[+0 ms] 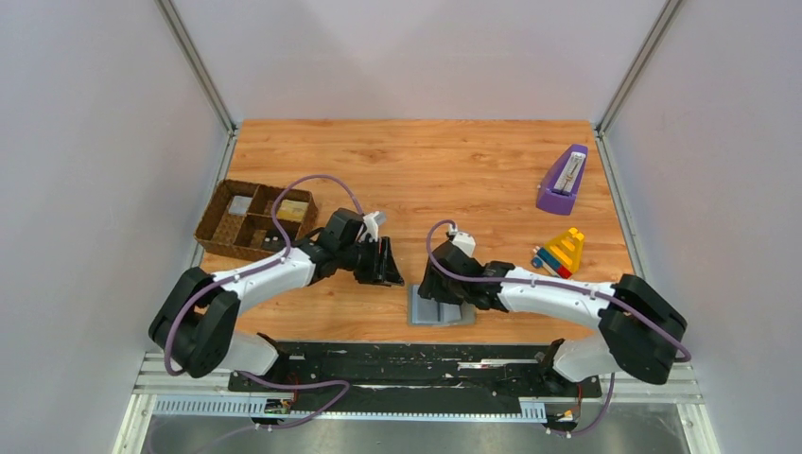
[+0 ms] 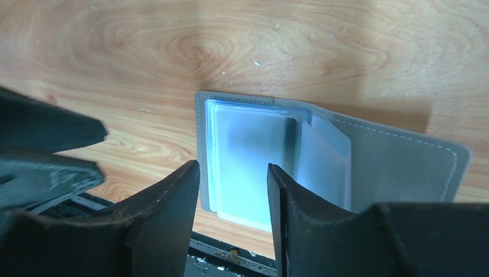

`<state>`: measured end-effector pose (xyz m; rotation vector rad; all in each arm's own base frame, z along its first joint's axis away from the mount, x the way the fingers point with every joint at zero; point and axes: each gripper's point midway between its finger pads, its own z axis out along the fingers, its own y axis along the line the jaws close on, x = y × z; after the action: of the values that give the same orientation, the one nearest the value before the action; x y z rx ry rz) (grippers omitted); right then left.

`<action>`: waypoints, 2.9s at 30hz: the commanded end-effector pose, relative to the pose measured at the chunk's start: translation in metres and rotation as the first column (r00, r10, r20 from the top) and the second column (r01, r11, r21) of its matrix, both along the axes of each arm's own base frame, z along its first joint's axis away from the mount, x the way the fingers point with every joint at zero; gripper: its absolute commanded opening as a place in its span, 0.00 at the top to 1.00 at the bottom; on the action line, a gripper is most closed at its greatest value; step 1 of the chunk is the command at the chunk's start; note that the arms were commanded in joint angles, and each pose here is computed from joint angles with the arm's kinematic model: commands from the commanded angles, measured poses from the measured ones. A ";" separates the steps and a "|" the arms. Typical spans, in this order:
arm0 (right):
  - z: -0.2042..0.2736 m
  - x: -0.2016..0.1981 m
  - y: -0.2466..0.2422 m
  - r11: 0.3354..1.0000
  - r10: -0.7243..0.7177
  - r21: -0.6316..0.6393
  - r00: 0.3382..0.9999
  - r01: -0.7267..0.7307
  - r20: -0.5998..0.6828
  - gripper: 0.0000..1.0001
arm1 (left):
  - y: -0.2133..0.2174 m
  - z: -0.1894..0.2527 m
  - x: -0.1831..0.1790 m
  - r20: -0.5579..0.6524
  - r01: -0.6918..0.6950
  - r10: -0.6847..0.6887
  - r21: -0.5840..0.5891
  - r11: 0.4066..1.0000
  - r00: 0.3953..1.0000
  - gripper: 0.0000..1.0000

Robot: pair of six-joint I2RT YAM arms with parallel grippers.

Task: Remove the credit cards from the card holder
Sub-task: Remove the credit card from the card holder.

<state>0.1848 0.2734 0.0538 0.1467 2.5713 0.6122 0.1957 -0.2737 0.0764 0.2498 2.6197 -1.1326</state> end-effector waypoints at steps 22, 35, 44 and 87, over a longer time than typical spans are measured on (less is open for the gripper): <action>-0.038 -0.012 -0.003 0.903 -0.050 -0.429 0.995 0.006 -0.091 0.57 | 0.039 0.012 0.005 0.150 -0.100 0.081 0.124 0.987 0.985 0.47; -0.021 -0.008 0.009 0.933 -0.036 -0.360 0.998 0.019 -0.043 0.96 | 0.043 0.010 0.002 0.131 -0.109 0.094 0.111 0.988 0.987 0.47; 0.021 -0.007 0.042 0.996 0.069 -0.060 0.995 -0.065 0.070 1.00 | 0.037 0.013 0.001 0.112 -0.095 0.085 0.086 0.992 0.990 0.48; 0.009 -0.012 -0.075 0.960 -0.095 0.272 0.992 0.068 0.088 0.85 | -0.098 0.004 -0.015 -0.018 0.178 -0.184 -0.186 0.966 0.983 0.61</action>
<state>0.1726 0.2063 0.0671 0.2581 2.3679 0.9424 0.1854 -0.3485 0.0778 0.4003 2.5736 -1.3606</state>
